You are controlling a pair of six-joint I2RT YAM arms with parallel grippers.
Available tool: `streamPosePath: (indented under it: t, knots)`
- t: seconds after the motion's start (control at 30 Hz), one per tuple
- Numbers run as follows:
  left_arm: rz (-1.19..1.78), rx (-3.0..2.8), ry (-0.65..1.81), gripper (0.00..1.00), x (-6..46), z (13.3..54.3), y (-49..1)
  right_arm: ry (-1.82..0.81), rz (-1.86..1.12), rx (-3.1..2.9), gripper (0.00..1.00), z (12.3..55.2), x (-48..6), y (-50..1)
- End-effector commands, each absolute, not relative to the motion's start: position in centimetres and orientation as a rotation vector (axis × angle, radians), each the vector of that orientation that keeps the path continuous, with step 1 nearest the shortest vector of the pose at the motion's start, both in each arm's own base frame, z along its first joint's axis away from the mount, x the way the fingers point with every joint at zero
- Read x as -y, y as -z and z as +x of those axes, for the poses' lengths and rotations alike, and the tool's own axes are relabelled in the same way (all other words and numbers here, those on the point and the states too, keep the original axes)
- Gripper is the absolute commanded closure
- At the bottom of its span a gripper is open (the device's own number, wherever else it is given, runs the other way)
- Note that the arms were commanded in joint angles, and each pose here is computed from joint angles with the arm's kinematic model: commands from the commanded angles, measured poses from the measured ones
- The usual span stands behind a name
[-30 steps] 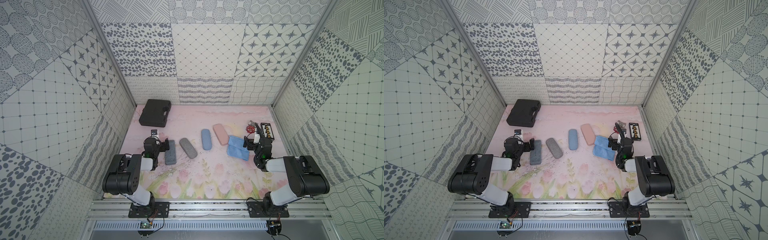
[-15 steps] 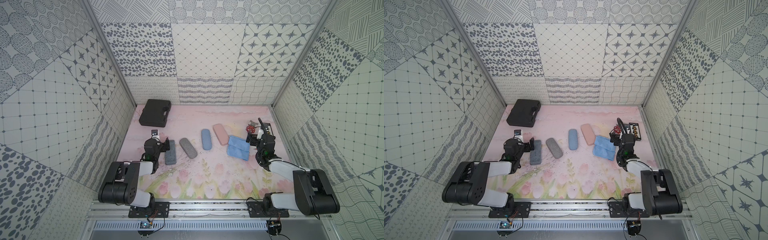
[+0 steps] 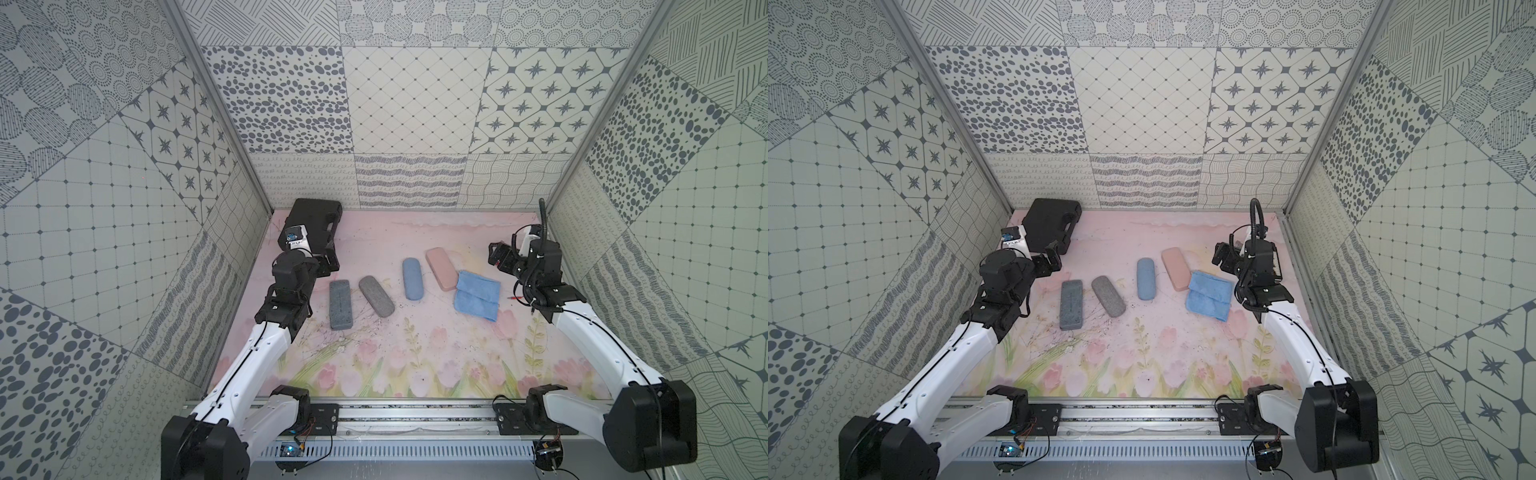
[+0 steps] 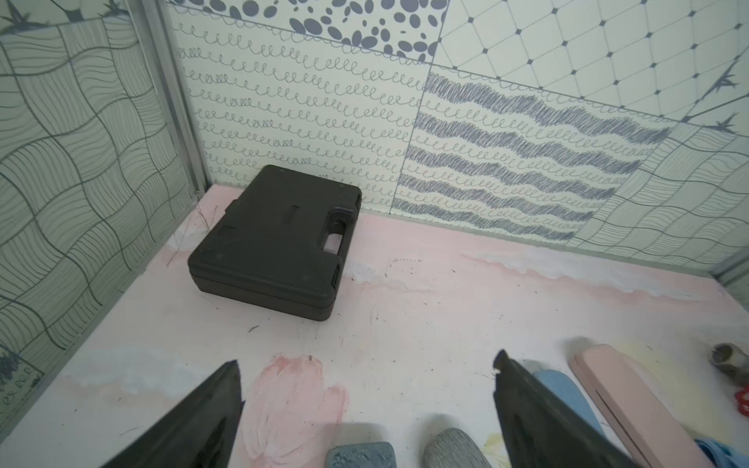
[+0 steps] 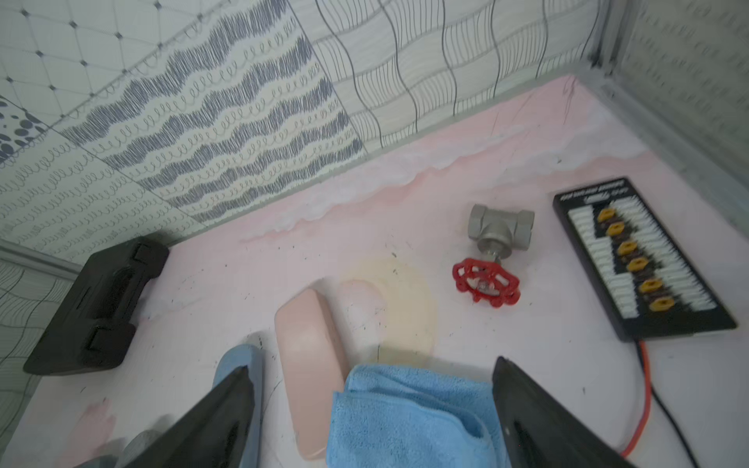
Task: Wipe the eyeglass case
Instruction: Move the eyeglass case from the center of the board.
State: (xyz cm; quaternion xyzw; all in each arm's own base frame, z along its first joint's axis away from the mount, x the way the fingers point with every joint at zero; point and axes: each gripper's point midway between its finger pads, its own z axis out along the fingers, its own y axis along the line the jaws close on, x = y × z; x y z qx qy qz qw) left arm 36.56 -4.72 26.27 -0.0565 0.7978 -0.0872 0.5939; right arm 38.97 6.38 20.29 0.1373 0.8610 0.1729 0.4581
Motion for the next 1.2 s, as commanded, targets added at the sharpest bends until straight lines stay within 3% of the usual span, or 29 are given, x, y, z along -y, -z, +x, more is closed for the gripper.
streamPosePath:
  t: [0.0, 0.1, 0.23, 0.3, 0.4, 0.57, 0.77, 1.03, 1.17]
  knots:
    - [-0.172, -2.09, 0.56, 0.0, 8.2, 34.2, -22.9, -0.587, 0.321, -2.35, 0.01, 37.7, -10.3, -17.9]
    - [-0.206, -2.048, 0.737, 0.01, 8.7, 35.0, -23.5, -0.483, 0.3, -2.42, 0.01, 37.4, -11.1, -16.8]
    - [-0.23, -2.139, 0.766, 0.19, 9.4, 36.4, -23.0, -0.258, 0.249, -2.556, 0.02, 37.0, -11.6, -14.7]
    - [-0.238, -2.218, 0.693, 0.21, 9.6, 36.7, -22.3, -0.166, 0.207, -2.618, 0.01, 36.9, -12.3, -13.9]
    - [-0.184, -2.298, 0.465, 0.19, 10.0, 36.7, -21.1, -0.123, 0.138, -2.616, 0.01, 37.4, -14.4, -14.1]
    - [-0.268, -2.256, 0.458, 0.16, 10.4, 36.9, -20.0, -0.532, 0.214, -2.499, 0.01, 38.9, -19.3, -15.1]
    - [-0.298, -2.31, 0.556, 0.21, 13.0, 37.1, -18.8, -0.271, 0.135, -2.674, 0.08, 39.6, -21.5, -11.8]
    - [-0.234, -2.378, 0.508, 0.23, 15.8, 36.1, -16.7, -0.295, 0.059, -2.711, 0.16, 40.6, -26.9, -9.4]
    - [-0.231, -2.387, 0.524, 0.23, 16.2, 35.9, -16.4, -0.273, 0.066, -2.737, 0.15, 41.1, -27.9, -7.8]
